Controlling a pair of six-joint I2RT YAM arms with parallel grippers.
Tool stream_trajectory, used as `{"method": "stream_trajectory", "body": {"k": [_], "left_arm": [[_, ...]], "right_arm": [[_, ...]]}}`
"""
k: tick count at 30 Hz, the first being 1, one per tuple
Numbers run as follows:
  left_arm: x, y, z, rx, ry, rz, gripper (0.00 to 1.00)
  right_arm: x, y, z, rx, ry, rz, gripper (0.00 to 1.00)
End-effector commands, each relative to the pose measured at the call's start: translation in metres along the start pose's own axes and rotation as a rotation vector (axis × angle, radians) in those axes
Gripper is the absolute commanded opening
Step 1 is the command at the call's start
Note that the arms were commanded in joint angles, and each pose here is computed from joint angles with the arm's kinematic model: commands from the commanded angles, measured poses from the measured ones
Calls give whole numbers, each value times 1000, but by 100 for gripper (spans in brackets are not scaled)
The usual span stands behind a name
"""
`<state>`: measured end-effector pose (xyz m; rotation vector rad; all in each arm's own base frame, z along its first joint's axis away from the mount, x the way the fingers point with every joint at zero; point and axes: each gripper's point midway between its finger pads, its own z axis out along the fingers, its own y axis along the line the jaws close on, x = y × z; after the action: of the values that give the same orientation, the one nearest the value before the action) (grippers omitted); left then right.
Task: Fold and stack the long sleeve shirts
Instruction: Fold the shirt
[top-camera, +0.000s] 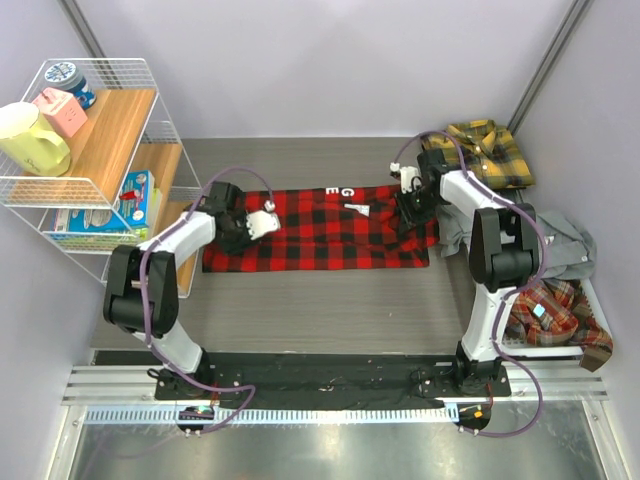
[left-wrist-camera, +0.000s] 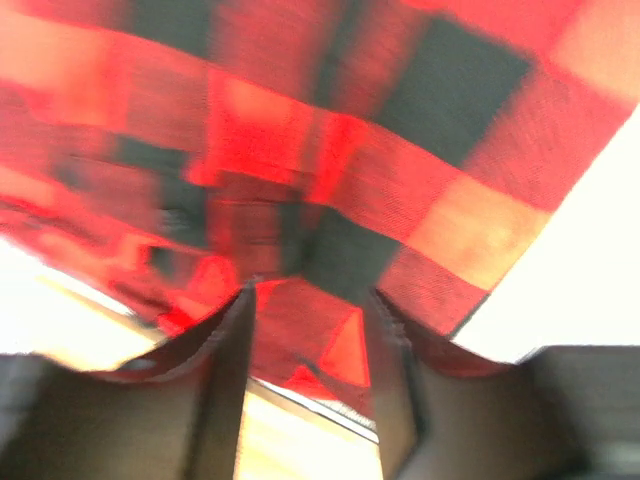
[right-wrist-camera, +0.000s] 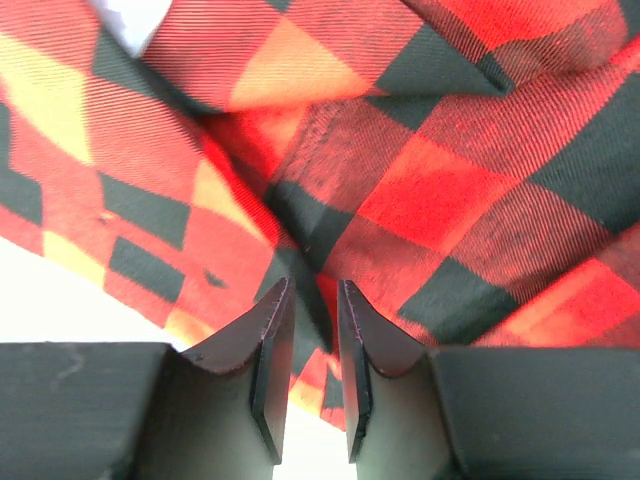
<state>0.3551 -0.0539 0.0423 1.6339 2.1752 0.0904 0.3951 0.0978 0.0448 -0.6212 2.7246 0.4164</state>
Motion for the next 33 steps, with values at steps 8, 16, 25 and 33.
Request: {"method": "stream_trajectory", "body": {"k": [8,16,25,33], "left_arm": [[-121,84,-84,-178,-502,-336,100],[-83,86,-4,-17,-191,-477,98],[-23,50,38,-13,54,-322,87],[7,-75,25,253,190,-264,76]], "right_arm": [[-5,30,-28,36,-55,-44,27],[-8,11,8,121,-8,-80,26],[-31,-19,46,175,24,-191,26],[-118,-57,71,304,-89,-260,26]]}}
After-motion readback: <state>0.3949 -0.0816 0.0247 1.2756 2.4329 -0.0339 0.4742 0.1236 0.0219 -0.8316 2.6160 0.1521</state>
